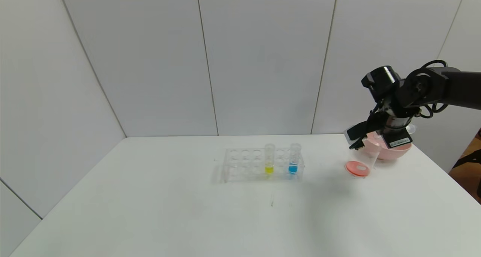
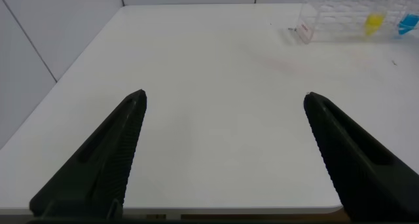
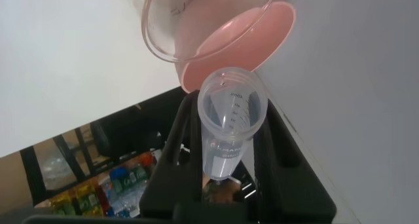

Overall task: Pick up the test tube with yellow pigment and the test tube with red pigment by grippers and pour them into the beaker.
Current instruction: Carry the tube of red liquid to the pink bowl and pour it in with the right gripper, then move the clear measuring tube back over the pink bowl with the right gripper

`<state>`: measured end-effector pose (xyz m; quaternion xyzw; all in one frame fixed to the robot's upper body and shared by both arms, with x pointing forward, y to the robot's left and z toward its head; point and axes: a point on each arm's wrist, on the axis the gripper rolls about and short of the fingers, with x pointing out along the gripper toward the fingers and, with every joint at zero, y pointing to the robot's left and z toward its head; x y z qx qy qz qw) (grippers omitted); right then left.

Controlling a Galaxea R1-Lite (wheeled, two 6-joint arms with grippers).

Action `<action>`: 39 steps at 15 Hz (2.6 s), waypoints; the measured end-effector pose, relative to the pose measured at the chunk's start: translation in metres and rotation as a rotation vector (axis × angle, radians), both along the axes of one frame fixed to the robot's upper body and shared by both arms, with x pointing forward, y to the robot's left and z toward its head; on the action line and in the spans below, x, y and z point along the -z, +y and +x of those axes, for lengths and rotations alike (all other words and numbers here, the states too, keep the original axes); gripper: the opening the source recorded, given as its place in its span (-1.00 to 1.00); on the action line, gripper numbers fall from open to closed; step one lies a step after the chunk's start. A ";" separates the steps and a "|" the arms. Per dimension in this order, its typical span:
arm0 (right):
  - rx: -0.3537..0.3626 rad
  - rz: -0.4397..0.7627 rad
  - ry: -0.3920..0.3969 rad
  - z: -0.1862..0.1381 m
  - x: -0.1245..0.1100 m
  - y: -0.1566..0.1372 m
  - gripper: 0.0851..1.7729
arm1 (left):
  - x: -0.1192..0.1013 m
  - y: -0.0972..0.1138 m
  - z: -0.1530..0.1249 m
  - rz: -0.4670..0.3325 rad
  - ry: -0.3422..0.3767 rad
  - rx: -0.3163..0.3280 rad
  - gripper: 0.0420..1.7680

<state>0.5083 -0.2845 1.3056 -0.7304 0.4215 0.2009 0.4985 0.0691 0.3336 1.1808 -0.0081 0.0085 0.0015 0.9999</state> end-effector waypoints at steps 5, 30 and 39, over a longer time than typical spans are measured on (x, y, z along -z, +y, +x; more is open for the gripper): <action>-0.117 0.282 -0.022 -0.007 -0.017 -0.015 -0.50 | 0.000 0.000 0.000 0.000 0.000 0.000 0.94; 0.358 1.760 -0.928 0.039 -0.092 -0.081 -0.50 | 0.000 0.000 0.000 0.000 0.000 0.000 0.94; 0.530 1.772 -0.932 0.084 -0.015 -0.101 -0.50 | 0.000 0.000 0.000 0.000 0.000 0.000 0.94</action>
